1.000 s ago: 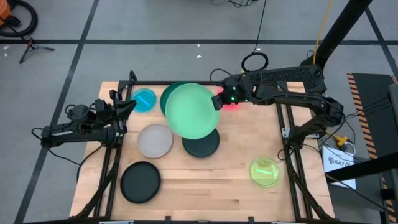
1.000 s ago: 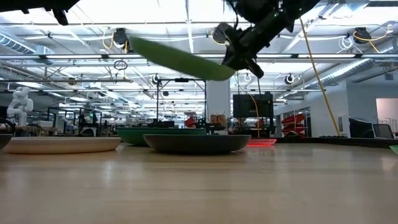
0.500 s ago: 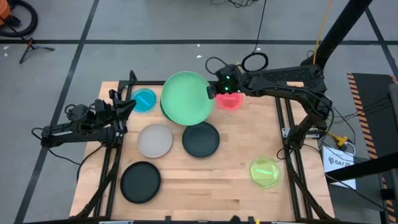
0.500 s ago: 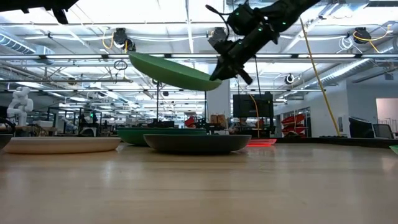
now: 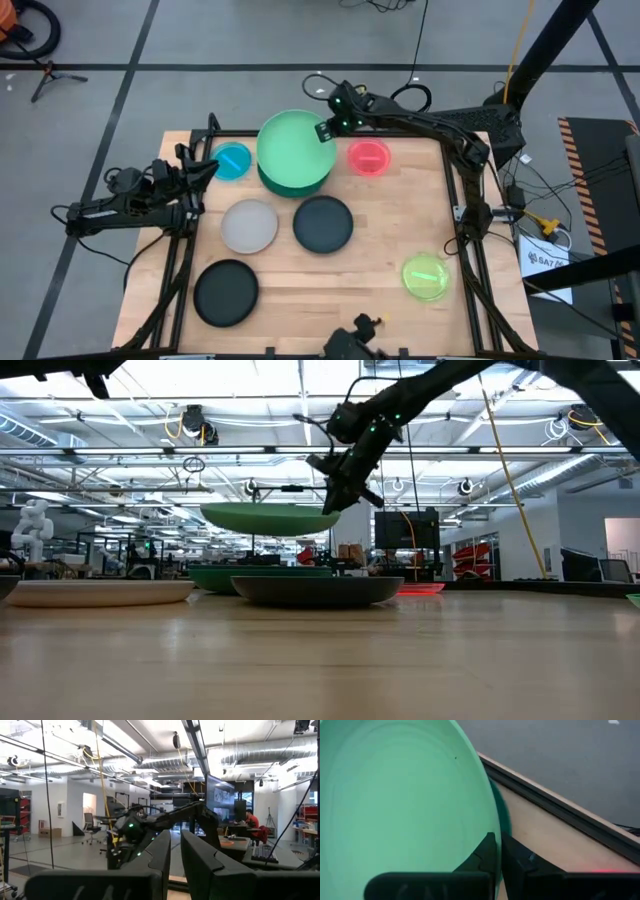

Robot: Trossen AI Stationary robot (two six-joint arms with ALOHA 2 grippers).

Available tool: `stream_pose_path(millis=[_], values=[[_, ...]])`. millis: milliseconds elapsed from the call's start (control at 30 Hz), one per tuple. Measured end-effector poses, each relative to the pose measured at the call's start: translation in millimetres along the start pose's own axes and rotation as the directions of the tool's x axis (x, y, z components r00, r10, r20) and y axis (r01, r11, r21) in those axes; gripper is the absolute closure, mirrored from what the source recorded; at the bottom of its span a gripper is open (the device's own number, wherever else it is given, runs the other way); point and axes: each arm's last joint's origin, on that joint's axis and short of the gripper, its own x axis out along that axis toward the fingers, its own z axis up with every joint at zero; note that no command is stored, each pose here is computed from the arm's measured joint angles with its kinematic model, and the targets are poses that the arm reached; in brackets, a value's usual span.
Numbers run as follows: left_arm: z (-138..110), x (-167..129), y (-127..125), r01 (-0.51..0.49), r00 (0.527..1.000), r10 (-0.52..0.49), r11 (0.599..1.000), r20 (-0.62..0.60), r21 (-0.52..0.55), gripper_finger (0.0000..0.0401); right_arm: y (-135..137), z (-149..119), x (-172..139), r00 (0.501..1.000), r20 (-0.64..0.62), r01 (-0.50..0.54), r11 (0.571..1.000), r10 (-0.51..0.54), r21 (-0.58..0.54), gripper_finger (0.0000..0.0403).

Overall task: Stack plastic plates
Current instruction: Stack the light green plate on the dark green plate

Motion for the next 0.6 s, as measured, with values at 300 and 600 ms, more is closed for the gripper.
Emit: stream_pose_path(millis=[300,600], values=[[-0.8,0.0,-0.1,0.001,1.000,-0.001,1.000,-0.008,-0.001,0.0350,-13.5,5.4,24.1,1.000,-0.029,0.008,1.000,-0.008,0.029,0.0397],[-0.8,0.0,-0.1,0.001,1.000,-0.001,1.000,-0.009,0.000,0.0350,-8.9,1.8,29.3,0.999,-0.020,0.043,0.999,-0.044,-0.030,0.0397]])
